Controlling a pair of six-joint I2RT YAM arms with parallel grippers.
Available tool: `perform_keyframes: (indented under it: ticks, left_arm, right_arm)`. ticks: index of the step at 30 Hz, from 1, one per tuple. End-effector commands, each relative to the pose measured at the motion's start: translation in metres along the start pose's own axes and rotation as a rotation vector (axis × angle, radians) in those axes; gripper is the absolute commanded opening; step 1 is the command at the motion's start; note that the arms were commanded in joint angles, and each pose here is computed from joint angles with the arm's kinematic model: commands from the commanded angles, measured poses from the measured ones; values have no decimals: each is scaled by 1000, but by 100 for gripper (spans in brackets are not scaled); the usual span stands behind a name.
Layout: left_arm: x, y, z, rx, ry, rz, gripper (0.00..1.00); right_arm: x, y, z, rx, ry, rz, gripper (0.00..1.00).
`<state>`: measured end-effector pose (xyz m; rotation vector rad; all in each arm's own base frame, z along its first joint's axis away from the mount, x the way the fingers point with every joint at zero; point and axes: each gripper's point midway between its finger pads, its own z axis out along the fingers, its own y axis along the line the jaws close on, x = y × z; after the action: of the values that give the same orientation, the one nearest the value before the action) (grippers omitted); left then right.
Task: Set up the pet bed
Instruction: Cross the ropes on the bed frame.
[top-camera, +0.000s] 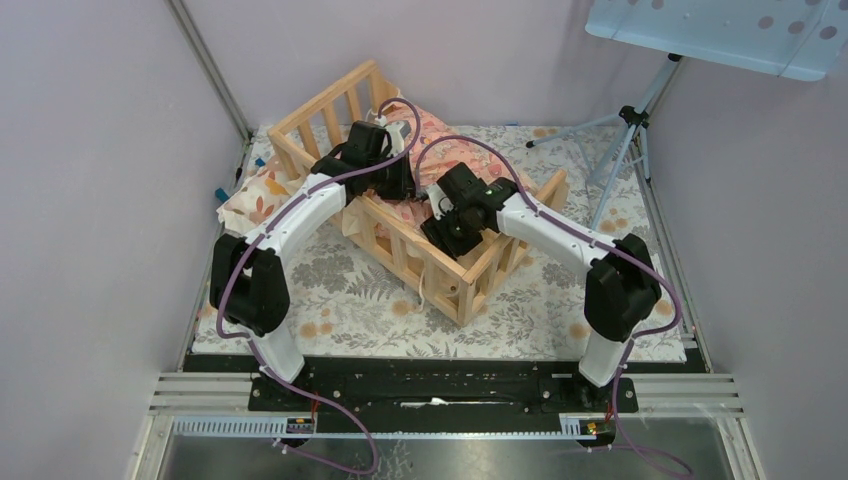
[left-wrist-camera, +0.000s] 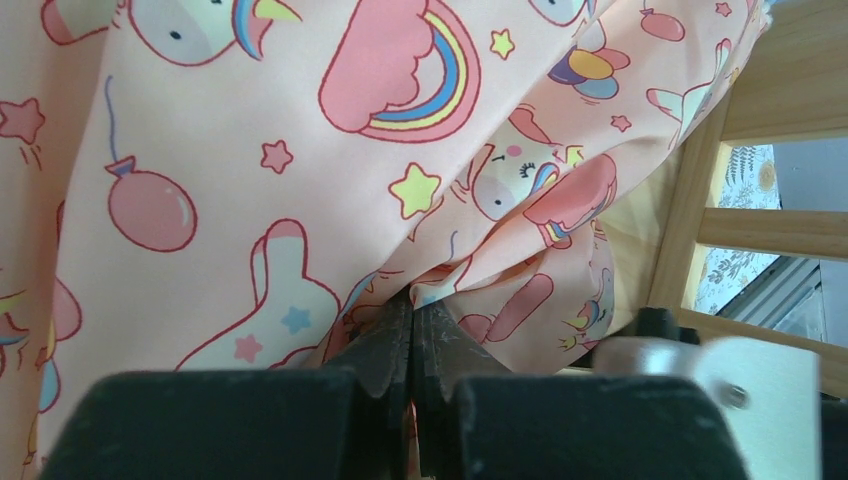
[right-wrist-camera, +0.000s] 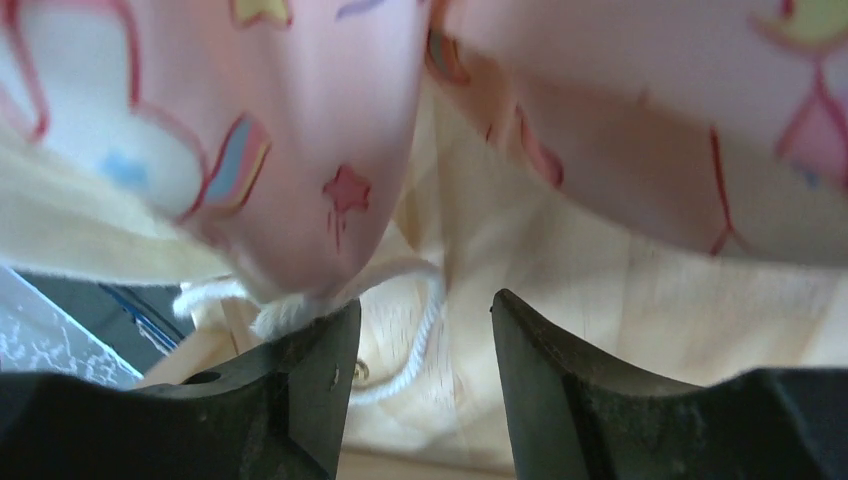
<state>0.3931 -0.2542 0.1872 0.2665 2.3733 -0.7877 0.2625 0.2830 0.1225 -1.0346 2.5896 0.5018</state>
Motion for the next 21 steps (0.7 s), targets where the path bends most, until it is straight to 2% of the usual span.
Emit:
perform_keyframes:
  ticks: [1, 11, 19, 21]
  left_arm:
    - [29, 39, 5, -46, 100, -100, 0]
    - [28, 36, 4, -37, 95, -103, 0]
    - [27, 34, 4, -29, 94, -104, 0]
    - [27, 34, 3, -26, 93, -104, 0]
  right_arm:
    - [-15, 12, 22, -63, -49, 51, 57]
    - [-8, -5, 42, 14, -70, 55, 47]
    - [-4, 2, 42, -29, -77, 39, 24]
    - [-6, 3, 39, -32, -82, 39, 15]
